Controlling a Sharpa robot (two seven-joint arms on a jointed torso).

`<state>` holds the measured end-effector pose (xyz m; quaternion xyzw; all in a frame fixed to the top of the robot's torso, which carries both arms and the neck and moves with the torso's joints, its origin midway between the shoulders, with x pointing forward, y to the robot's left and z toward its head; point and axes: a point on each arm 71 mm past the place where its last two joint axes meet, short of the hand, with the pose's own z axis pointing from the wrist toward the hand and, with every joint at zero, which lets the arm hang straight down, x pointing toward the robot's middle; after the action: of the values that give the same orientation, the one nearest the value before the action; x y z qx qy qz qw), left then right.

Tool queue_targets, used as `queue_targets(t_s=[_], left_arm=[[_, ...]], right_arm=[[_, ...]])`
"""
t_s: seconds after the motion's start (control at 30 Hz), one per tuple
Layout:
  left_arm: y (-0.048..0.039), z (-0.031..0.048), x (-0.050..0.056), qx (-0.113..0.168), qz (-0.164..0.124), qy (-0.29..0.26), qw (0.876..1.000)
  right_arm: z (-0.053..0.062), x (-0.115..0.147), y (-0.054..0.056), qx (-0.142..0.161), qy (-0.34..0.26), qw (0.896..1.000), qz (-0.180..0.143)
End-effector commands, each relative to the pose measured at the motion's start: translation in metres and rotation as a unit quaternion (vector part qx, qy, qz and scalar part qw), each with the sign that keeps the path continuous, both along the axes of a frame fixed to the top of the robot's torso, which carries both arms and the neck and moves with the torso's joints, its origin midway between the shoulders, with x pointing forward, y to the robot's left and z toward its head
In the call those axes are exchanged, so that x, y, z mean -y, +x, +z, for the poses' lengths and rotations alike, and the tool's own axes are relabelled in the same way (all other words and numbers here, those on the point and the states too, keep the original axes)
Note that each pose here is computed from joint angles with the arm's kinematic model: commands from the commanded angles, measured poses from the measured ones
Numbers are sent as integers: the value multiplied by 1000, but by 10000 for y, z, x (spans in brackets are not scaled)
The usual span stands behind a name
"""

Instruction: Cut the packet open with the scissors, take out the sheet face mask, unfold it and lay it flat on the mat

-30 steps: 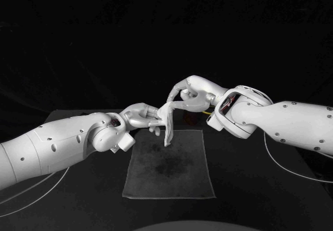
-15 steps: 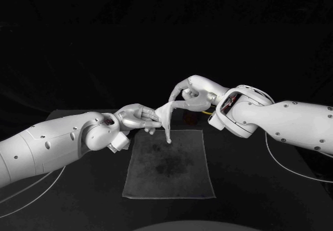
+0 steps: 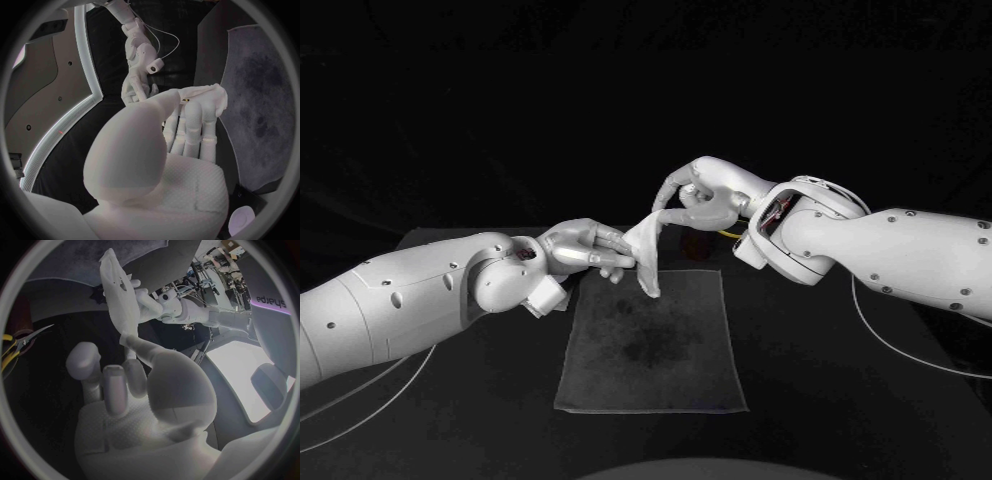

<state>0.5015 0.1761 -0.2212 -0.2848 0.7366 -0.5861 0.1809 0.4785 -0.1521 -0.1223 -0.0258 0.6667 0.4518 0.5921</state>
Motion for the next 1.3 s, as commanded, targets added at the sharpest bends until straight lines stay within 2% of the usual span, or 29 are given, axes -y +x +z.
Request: queue_targets(t_s=[0.03, 0.23, 0.53, 0.67, 1.03, 1.3], left_arm=[[-31, 17, 39, -14, -21, -23, 999], [-19, 31, 58, -7, -3, -28, 1000], [48, 31, 53, 17, 55, -8, 998], [67, 27, 24, 25, 71, 3, 997], [95, 24, -76, 42, 79, 23, 996], [85, 31, -66, 45, 70, 21, 996]], right_arm=[[-14, 0, 15, -3, -14, 1000, -3], [-24, -2, 20, -6, -16, 1000, -4], [-20, 2, -14, -5, -11, 1000, 1], [-14, 31, -19, -5, -5, 1000, -1], [-18, 177, 36, -8, 7, 1000, -23], [-66, 162, 62, -18, 3, 1000, -24]])
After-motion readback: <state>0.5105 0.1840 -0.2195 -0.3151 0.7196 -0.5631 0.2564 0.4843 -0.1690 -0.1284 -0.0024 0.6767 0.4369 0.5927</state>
